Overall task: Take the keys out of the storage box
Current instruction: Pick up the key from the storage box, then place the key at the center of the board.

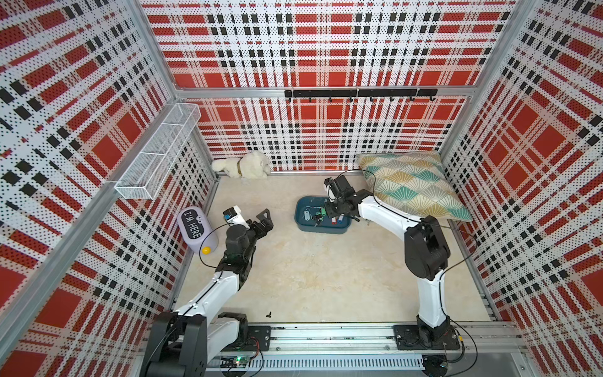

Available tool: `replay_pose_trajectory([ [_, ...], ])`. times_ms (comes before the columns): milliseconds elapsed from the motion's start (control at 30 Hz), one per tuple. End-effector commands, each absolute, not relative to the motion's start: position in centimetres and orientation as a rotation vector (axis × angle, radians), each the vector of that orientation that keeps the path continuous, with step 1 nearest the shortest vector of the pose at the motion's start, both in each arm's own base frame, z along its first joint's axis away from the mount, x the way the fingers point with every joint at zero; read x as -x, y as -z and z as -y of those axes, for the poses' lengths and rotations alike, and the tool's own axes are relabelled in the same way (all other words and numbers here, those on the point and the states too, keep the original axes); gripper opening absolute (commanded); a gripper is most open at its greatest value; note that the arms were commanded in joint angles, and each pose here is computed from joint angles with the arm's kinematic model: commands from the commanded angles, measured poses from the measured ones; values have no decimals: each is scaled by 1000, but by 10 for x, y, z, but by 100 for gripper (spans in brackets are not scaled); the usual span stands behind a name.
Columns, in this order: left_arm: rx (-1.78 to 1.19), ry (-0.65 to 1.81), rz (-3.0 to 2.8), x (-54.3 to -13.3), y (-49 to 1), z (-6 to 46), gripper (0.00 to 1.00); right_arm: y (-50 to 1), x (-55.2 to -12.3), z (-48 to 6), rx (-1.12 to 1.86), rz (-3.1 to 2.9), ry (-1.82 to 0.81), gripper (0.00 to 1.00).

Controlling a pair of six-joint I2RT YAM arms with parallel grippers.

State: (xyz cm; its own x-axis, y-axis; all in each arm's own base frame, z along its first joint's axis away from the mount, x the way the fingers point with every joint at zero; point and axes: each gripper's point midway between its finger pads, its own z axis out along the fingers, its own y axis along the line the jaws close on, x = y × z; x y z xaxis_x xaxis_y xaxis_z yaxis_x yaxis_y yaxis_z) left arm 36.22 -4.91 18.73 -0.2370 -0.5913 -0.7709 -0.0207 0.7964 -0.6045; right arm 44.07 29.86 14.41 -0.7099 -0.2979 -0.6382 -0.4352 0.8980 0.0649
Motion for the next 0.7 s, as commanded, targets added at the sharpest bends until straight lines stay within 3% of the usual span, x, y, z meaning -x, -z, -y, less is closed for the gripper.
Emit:
replay_pose_trajectory([
  [0,393,599,-1671,-362,-221,66,99,-194,-415,-300,505,-2303,-328,0],
  [233,299,652,-1666,-351,-236,107,99,-193,-329,-274,479,-2304,-299,0],
  [400,269,669,-1675,-344,-238,129,99,-162,-271,-254,418,-2356,-381,0],
  [667,214,587,-1751,-341,-241,163,99,-103,-236,-230,304,-2431,-450,0],
])
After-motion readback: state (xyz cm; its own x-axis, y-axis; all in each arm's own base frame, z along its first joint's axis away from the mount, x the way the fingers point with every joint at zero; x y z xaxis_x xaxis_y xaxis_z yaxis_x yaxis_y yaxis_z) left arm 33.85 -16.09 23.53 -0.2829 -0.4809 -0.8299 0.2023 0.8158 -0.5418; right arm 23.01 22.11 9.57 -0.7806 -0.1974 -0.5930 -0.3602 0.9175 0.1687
